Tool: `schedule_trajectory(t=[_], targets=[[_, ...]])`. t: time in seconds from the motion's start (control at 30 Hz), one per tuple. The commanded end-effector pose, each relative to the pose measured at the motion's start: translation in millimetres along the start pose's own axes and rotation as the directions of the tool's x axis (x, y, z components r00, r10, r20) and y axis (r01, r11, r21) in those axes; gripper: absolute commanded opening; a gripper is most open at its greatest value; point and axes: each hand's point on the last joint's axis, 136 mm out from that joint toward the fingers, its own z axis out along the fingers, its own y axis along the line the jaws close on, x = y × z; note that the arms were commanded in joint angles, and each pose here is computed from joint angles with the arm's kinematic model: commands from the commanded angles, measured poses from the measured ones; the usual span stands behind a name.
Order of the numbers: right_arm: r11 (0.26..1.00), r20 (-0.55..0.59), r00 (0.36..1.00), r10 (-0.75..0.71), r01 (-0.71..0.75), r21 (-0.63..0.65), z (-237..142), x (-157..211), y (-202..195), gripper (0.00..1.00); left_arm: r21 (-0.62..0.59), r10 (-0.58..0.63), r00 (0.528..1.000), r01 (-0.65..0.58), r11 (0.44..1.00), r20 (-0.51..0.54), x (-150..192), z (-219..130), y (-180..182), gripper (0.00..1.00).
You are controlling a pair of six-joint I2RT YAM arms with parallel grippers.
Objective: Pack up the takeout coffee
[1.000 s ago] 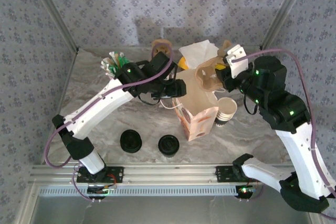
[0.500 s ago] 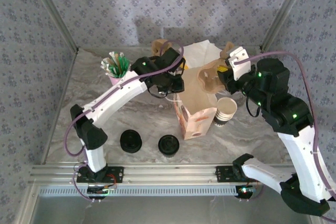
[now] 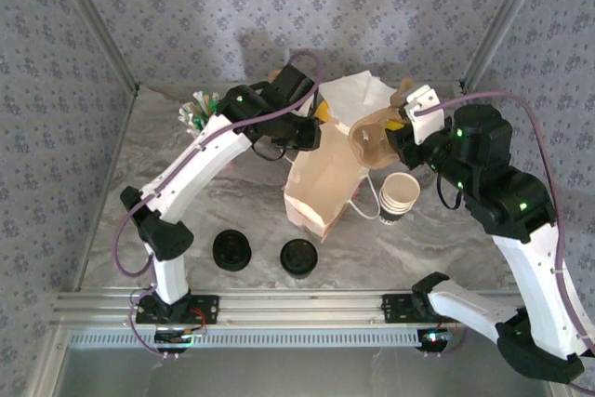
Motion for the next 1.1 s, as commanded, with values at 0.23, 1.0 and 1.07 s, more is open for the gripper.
schedule_trajectory(t=[0.23,1.0,1.07], targets=[[0.999,0.002,0.999,0.038,-0.038,-0.017,-20.7,-4.1,0.5,0.31,0.049,0.135,0.987,-0.131,0.990,-0.087,-5.3,6.5,-5.6,0.19],[0.980,-0.175,0.984,0.033,-0.066,-0.186,-0.9,5.2,38.8,0.32,-0.001,0.111,0.981,-0.113,0.994,0.160,-64.8,-53.6,25.1,0.69],[0.976,-0.217,0.976,0.010,-0.057,-0.211,5.8,9.2,47.5,0.32,-0.049,0.086,0.975,-0.077,0.996,0.207,-64.0,-72.8,37.2,0.69]])
